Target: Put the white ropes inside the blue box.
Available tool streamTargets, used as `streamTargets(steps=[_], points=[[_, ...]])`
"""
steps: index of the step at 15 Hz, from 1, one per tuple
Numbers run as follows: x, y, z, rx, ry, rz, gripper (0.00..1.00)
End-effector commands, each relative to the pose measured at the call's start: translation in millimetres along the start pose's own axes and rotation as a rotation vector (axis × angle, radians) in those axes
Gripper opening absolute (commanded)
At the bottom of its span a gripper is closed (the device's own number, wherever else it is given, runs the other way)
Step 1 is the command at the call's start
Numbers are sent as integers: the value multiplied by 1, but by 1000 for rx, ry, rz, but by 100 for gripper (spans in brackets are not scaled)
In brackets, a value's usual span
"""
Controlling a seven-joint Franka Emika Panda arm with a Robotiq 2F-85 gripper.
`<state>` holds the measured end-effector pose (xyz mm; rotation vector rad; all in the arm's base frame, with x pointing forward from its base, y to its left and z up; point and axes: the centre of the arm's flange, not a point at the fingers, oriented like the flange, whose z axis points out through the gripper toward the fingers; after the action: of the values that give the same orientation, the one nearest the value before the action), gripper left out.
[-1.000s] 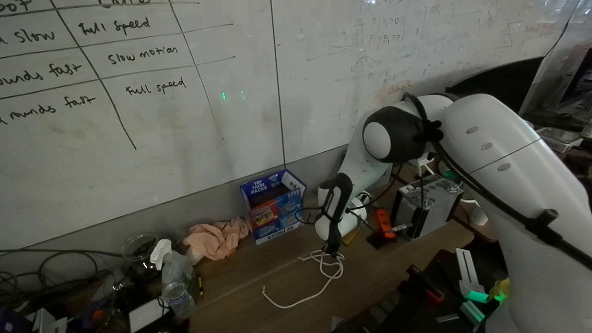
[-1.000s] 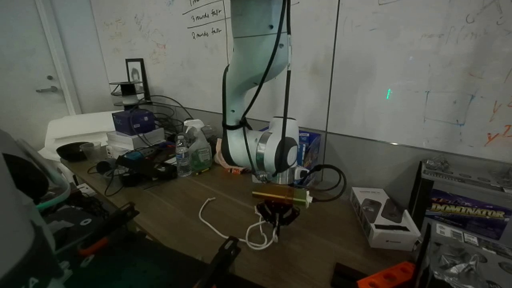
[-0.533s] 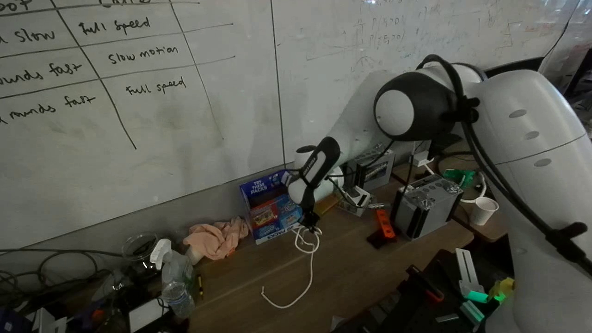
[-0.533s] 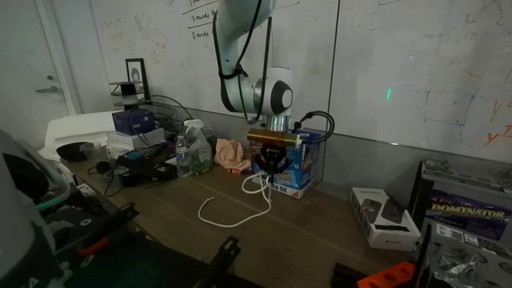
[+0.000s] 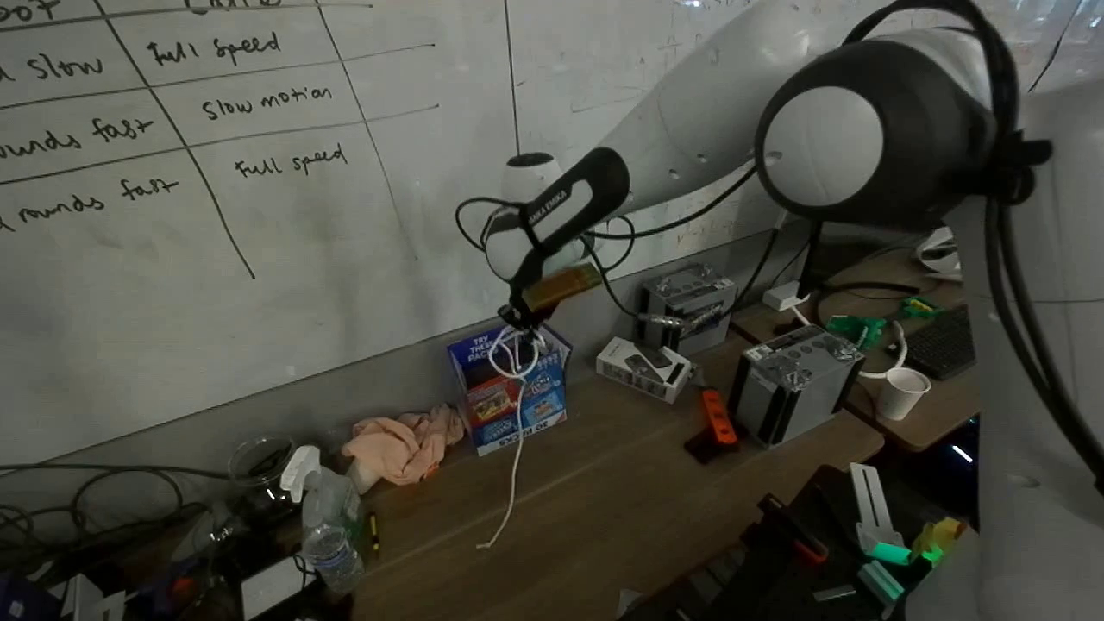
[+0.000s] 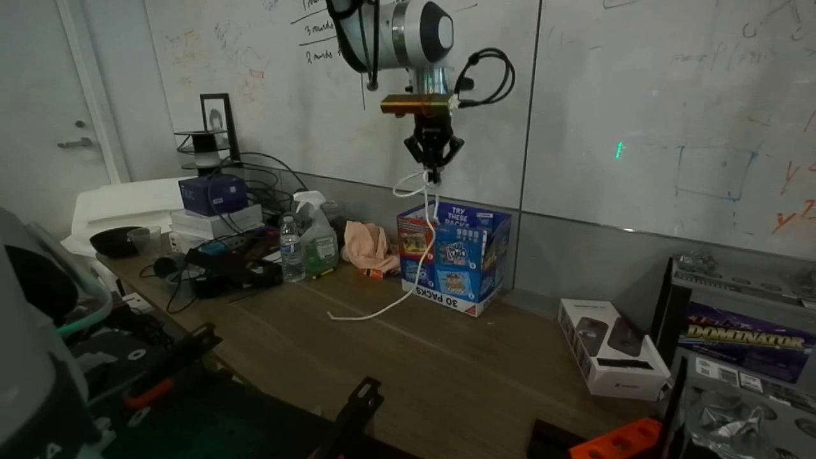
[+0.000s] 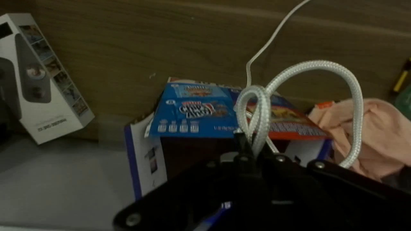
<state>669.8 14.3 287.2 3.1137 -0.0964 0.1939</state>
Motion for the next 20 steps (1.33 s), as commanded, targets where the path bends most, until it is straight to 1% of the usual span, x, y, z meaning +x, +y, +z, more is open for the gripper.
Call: streamTargets(steps=[1,5,7,8,9,11,12,14,16,18,20], points=[[32,-22,-94,-28,97,159,3],[57,-40,-199,-29,226,343,3],[64,-47,-253,-46,310,424,3],[62,-50,-270,-51,356,459,3],[68,-50,-288,-63,397,498,3],[70,-54,-303,-84,460,541,3],[74,-54,-309,-96,482,558,4],[82,-54,-310,-113,505,588,3],[90,-57,-316,-118,574,616,3],[98,-60,-324,-130,624,644,3],[101,-61,-328,-115,690,670,3]])
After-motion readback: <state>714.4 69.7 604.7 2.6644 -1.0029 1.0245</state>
